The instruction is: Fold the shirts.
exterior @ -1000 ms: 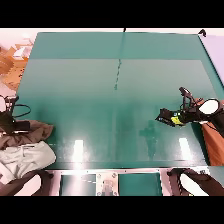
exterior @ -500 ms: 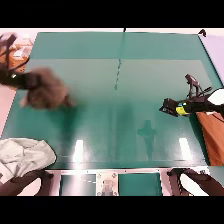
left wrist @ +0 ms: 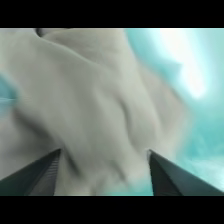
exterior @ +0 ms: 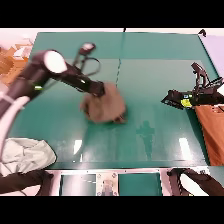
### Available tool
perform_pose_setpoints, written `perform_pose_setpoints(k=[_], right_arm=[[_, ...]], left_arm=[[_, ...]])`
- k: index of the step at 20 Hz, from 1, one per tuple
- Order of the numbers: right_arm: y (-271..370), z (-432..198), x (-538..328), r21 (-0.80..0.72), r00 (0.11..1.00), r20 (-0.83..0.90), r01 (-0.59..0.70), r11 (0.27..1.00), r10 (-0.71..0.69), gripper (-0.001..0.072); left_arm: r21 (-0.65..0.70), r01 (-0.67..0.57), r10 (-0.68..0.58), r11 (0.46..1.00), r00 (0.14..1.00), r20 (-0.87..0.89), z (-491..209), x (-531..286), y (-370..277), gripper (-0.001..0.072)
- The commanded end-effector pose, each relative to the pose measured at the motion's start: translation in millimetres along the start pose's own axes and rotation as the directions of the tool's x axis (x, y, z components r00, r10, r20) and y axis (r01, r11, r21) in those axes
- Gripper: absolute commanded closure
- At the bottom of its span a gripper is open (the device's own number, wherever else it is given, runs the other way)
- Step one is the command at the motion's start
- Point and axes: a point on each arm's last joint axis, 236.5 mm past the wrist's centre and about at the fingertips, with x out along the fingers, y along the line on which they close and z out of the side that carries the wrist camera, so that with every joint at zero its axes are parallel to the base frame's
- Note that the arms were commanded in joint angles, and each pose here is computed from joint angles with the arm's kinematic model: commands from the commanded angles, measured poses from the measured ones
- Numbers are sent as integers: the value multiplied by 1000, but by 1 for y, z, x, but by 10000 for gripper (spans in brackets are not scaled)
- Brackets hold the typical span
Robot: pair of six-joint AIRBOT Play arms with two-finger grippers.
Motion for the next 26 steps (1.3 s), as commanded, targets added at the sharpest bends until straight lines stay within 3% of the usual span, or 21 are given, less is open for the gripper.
perform_pose_setpoints(k=[1,7,10,13,16,20,23,24,26], right_arm=[[0,-3,-1,1,1000,-12,0,1000,0,283],[-4,-77,59,58,983,-176,-34,998,43,283],[20,-104,99,60,978,-163,-126,990,134,286],[34,-115,131,27,965,-218,-141,990,143,304],[37,-118,157,14,948,-286,-140,990,138,313],[57,-101,178,30,933,-295,-205,978,205,314],[60,-91,186,26,933,-294,-211,977,209,411],[61,-91,185,12,932,-294,-216,976,210,514],[62,-94,183,-4,926,-310,-227,974,215,665]], left_arm=[[-73,64,-71,995,994,-86,-10,37,-1,91],[-289,-4,-38,957,990,-139,-12,-45,97,90],[-374,-21,-80,927,964,-253,-56,-36,114,91],[-438,3,-166,899,927,-336,-103,-3,105,90],[-505,104,-277,857,920,-279,-118,26,88,91],[-552,98,-255,828,943,-214,-126,51,98,92],[-565,102,-212,818,968,-132,-107,58,108,95],[-572,110,-204,813,974,-102,-100,59,110,229],[-562,132,-203,817,977,-65,-91,60,111,579]])
